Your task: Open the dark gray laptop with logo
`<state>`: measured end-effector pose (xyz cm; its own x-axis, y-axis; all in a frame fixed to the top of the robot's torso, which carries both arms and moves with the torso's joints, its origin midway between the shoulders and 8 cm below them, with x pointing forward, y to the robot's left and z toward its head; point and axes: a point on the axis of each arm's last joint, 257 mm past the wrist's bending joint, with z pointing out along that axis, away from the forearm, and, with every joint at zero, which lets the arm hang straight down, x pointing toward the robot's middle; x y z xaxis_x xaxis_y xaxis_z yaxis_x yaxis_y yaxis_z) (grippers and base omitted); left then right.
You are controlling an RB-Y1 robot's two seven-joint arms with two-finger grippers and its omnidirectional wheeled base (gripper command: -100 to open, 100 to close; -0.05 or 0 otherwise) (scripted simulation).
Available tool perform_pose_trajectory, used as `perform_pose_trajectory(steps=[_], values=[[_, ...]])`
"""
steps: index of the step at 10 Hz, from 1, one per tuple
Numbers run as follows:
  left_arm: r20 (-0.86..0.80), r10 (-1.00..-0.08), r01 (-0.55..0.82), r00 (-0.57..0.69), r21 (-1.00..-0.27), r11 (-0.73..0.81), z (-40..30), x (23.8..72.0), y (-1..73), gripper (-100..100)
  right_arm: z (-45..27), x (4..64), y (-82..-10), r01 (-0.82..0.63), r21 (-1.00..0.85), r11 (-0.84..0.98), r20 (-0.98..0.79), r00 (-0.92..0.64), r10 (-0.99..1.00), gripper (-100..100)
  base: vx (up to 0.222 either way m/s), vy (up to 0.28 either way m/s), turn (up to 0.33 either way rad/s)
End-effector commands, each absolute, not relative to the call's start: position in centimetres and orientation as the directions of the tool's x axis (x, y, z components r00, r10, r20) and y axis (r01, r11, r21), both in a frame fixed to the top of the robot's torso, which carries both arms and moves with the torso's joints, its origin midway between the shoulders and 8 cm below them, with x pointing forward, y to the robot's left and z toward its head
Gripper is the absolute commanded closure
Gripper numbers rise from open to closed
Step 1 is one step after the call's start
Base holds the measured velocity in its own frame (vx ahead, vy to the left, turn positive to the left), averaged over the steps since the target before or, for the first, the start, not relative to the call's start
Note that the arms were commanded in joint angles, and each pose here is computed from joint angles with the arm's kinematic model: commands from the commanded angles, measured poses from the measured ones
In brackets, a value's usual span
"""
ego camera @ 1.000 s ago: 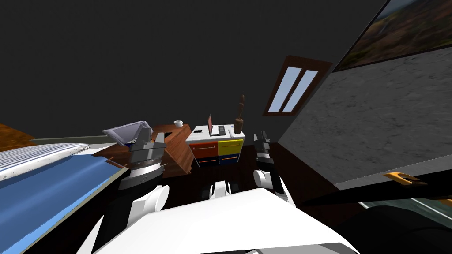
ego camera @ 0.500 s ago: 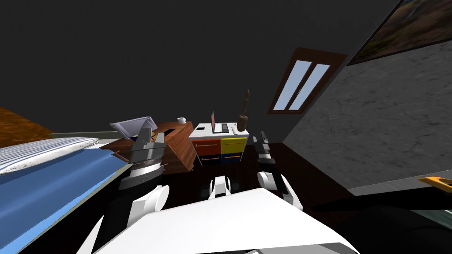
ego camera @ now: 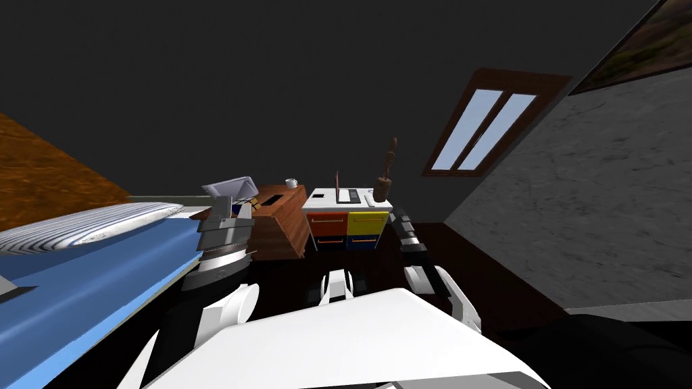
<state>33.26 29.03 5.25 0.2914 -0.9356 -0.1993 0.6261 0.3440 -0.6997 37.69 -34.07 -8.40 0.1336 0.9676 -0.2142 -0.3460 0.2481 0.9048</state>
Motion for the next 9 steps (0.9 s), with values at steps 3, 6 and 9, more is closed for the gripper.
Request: perform_pose_trajectory(steps=[3, 6, 9], values=[[-0.199, -0.936, 0.626, 0.291, -0.7, 0.344, 5.3, 33.3, 29.0, 0, -11.2, 37.7, -36.4, -0.234, 0.879, 0.416, -0.401, 0.112, 0.909, -100, 0.008, 0.151, 0.127], [-0.199, -0.936, 0.626, 0.291, -0.7, 0.344, 5.3, 33.3, 29.0, 0, -13.2, 37.5, -38.8, -0.144, 0.826, 0.544, -0.537, 0.091, 0.839, -100, 0.007, 0.163, 0.154], [-0.199, -0.936, 0.626, 0.291, -0.7, 0.344, 5.3, 33.3, 29.0, 0, -14.9, 37.2, -41.8, -0.054, 0.744, 0.666, -0.663, 0.062, 0.746, -100, 0.026, 0.161, 0.151]])
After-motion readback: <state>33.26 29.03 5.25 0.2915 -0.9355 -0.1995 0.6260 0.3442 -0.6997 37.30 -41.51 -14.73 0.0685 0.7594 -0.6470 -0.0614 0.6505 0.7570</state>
